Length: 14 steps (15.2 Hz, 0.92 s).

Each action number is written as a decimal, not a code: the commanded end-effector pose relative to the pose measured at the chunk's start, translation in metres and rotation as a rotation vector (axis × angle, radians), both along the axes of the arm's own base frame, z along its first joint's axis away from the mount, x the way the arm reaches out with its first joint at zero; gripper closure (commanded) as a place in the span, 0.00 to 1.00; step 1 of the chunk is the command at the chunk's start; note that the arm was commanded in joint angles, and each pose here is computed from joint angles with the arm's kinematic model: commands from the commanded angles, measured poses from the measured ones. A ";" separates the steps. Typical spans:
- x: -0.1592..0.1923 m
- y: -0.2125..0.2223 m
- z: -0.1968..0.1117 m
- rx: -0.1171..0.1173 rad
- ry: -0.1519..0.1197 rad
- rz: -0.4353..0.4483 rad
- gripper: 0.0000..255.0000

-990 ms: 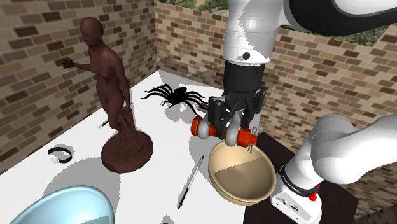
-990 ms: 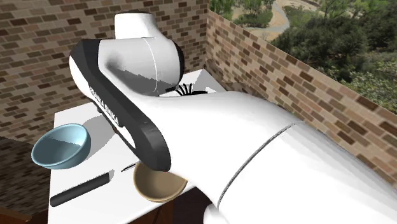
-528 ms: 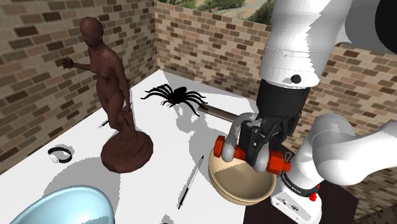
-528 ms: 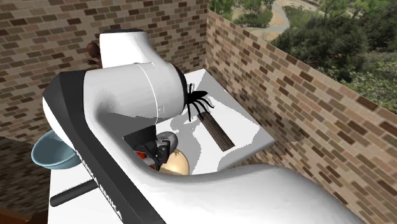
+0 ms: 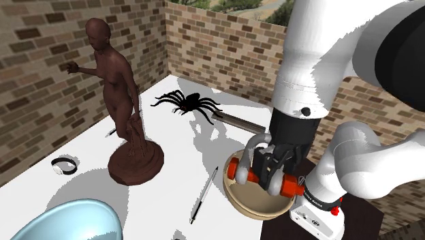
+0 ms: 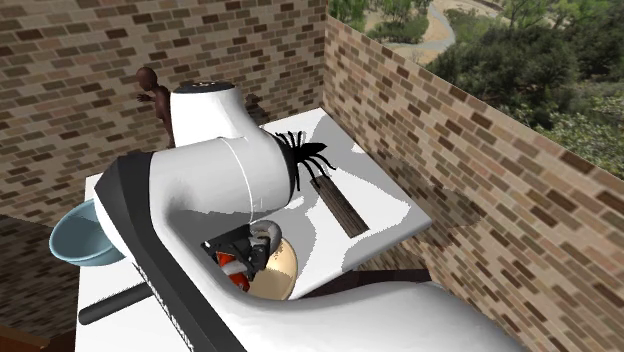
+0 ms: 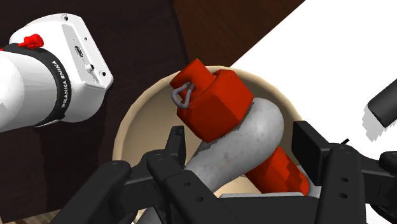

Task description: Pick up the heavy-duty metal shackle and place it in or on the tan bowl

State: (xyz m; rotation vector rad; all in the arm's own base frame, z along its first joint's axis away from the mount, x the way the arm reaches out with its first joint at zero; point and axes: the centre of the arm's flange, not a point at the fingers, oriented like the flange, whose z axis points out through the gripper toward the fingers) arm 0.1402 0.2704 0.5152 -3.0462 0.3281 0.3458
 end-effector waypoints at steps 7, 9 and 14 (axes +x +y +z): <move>-0.001 0.000 -0.033 0.001 -0.001 0.000 1.00; -0.001 0.000 -0.033 0.001 -0.001 0.000 1.00; 0.000 0.000 -0.033 0.001 -0.001 0.000 0.00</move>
